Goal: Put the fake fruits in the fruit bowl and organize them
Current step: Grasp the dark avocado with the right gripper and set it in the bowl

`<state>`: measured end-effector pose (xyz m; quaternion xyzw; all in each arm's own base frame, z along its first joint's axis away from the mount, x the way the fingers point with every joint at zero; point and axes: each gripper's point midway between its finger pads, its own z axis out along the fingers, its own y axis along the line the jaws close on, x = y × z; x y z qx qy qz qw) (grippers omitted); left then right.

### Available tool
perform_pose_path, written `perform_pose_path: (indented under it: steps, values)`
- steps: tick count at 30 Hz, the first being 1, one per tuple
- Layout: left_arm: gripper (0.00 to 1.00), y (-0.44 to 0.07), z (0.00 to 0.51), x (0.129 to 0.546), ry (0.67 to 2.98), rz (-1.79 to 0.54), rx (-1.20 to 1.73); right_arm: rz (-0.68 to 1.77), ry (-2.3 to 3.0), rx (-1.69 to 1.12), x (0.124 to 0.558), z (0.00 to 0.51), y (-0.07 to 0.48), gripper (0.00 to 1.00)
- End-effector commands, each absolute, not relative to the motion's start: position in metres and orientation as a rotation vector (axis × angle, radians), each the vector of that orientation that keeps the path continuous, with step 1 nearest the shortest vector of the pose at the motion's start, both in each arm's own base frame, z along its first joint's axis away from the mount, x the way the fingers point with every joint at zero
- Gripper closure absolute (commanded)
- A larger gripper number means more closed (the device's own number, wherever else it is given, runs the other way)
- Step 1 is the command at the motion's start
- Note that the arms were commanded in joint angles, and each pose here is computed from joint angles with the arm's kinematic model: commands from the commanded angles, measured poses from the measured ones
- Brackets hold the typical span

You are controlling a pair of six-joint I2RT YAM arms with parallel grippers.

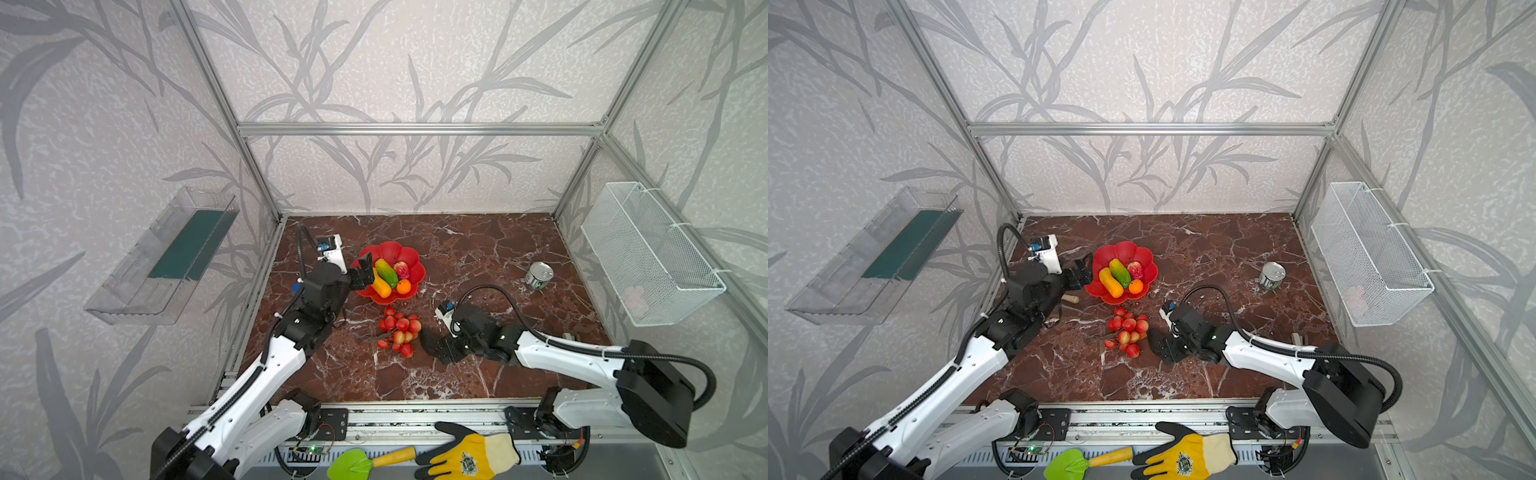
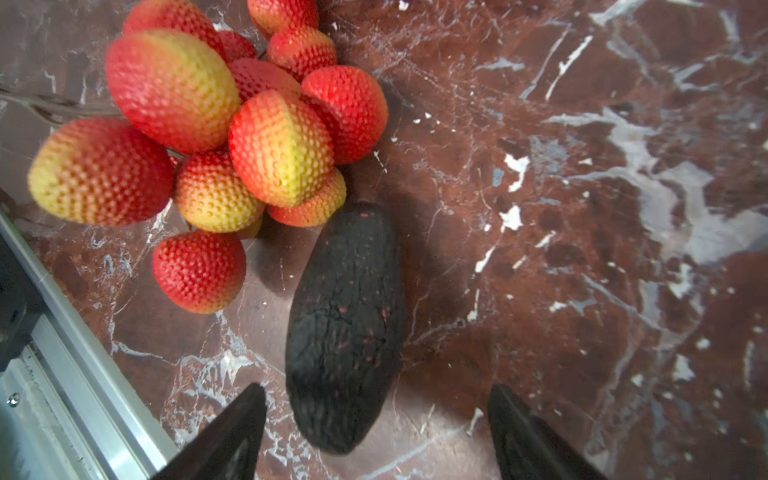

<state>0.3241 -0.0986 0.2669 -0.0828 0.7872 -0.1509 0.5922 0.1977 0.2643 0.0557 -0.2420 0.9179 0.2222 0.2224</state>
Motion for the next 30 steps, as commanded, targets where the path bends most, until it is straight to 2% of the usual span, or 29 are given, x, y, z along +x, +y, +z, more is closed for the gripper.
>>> perform_pose_path:
  steps: [1, 5, 10, 13, 17, 21, 25, 30]
  values:
    - [0.09, -0.070, 0.258, 0.308, 1.790, -0.309, -0.326, 0.639, 2.501, -0.665, 0.210, 0.062, 0.284, 0.19]
    - [0.09, -0.057, 0.239, 0.289, 1.809, -0.306, -0.378, 0.638, 2.543, -0.694, 0.210, 0.050, 0.294, 0.28]
    - [0.08, -0.049, 0.217, 0.274, 1.848, -0.314, -0.426, 0.630, 2.565, -0.647, 0.211, 0.042, 0.293, 0.51]
    - [0.08, -0.048, 0.208, 0.271, 1.857, -0.331, -0.448, 0.588, 2.557, -0.618, 0.212, 0.046, 0.284, 0.61]
    - [0.08, -0.049, 0.199, 0.268, 1.875, -0.342, -0.455, 0.483, 2.484, -0.586, 0.221, 0.071, 0.263, 0.63]
    - [0.08, -0.052, 0.190, 0.259, 1.931, -0.352, -0.430, 0.466, 2.322, -0.589, 0.252, 0.120, 0.254, 0.63]
    - [0.10, -0.057, 0.180, 0.247, 1.960, -0.425, -0.435, 0.499, 2.208, -0.721, 0.282, 0.159, 0.285, 0.63]
    - [0.13, -0.067, 0.170, 0.233, 1.964, -0.565, -0.452, 0.549, 2.161, -0.892, 0.313, 0.166, 0.340, 0.64]
